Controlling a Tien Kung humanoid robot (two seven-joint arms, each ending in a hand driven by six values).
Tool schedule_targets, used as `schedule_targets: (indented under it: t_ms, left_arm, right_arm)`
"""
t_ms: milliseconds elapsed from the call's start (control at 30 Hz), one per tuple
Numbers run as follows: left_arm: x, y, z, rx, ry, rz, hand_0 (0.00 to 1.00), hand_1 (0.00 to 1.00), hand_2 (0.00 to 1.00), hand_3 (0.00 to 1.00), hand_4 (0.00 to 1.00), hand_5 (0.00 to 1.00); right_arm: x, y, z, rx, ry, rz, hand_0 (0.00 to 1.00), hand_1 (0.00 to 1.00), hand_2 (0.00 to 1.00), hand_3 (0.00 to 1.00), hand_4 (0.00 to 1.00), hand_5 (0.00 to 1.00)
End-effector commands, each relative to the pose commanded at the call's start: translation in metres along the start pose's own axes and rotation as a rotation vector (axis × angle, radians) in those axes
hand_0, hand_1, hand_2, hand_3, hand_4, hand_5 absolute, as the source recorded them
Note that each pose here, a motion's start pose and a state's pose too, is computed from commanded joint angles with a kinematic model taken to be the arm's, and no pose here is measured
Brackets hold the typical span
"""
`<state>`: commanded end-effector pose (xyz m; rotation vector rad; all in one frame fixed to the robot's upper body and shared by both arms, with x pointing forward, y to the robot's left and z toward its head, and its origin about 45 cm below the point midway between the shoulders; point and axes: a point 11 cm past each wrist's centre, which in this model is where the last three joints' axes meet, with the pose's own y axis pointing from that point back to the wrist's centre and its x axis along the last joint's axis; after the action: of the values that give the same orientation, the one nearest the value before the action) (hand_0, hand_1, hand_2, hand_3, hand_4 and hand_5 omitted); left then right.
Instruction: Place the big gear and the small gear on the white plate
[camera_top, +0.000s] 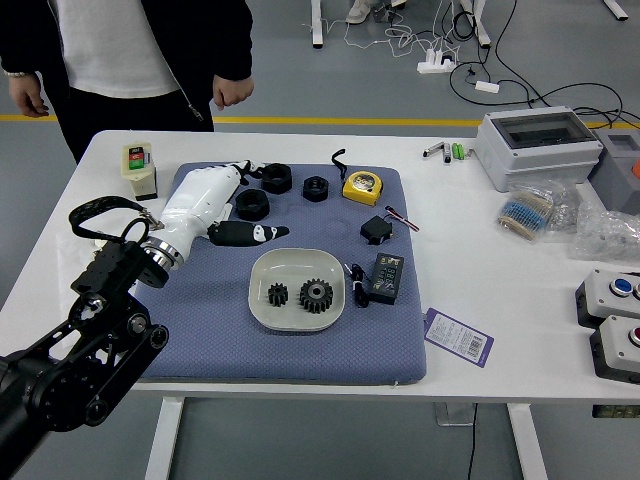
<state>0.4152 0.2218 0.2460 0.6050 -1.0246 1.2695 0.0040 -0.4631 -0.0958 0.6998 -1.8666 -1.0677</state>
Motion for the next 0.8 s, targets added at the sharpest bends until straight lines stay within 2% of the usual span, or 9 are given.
schedule_targets:
  t_ms: [67, 100, 267, 433, 467, 500, 667, 700, 800]
  left_arm:
    - [0.011, 0.006, -0.015, 0.027, 0.051, 0.078, 0.471, 0.618, 0.705, 0.653, 0.947, 0.418]
    - [0.015, 0.007, -0.019, 0.036, 0.061, 0.100, 0.392, 0.530, 0.580, 0.587, 0.837, 0.368]
    - [0.026, 0.025, -0.058, 0.172, 0.233, 0.211, 0.392, 0.530, 0.580, 0.587, 0.837, 0.368]
    - [0.024, 0.043, -0.082, 0.271, 0.406, 0.271, 0.373, 0.512, 0.567, 0.583, 0.796, 0.361]
    - [0.021, 0.047, -0.085, 0.281, 0.449, 0.279, 0.373, 0.512, 0.567, 0.583, 0.796, 0.361]
    - [0.021, 0.051, -0.089, 0.284, 0.499, 0.294, 0.503, 0.536, 0.609, 0.583, 0.766, 0.356]
    - [0.011, 0.070, -0.099, 0.304, 0.696, 0.360, 0.503, 0.536, 0.609, 0.583, 0.766, 0.356]
    - [0.010, 0.074, -0.101, 0.311, 0.732, 0.377, 0.544, 0.564, 0.638, 0.575, 0.903, 0.193]
    - [0.008, 0.085, -0.107, 0.318, 0.807, 0.426, 0.544, 0.564, 0.638, 0.575, 0.903, 0.193]
  right_arm:
    - [0.000, 0.000, 0.000, 0.000, 0.000, 0.000, 0.606, 0.624, 0.724, 0.538, 0.731, 0.703]
    - [0.000, 0.000, 0.000, 0.000, 0.000, 0.000, 0.606, 0.625, 0.723, 0.538, 0.731, 0.703]
    - [0.000, 0.000, 0.000, 0.000, -0.001, 0.000, 0.606, 0.625, 0.723, 0.538, 0.731, 0.703]
    - [0.000, 0.000, 0.001, -0.001, -0.001, 0.000, 0.606, 0.625, 0.723, 0.538, 0.731, 0.703]
    - [0.000, 0.000, 0.002, -0.002, 0.001, 0.000, 0.606, 0.625, 0.723, 0.538, 0.731, 0.703]
    - [0.001, 0.000, 0.002, -0.003, 0.002, 0.000, 0.606, 0.625, 0.724, 0.539, 0.731, 0.703]
    - [0.001, 0.000, 0.007, -0.010, 0.005, 0.002, 0.606, 0.625, 0.724, 0.539, 0.731, 0.703]
    - [0.001, 0.000, 0.007, -0.011, 0.006, 0.002, 0.606, 0.625, 0.724, 0.538, 0.730, 0.703]
    - [0.002, 0.000, 0.009, -0.014, 0.008, 0.003, 0.606, 0.625, 0.724, 0.538, 0.730, 0.703]
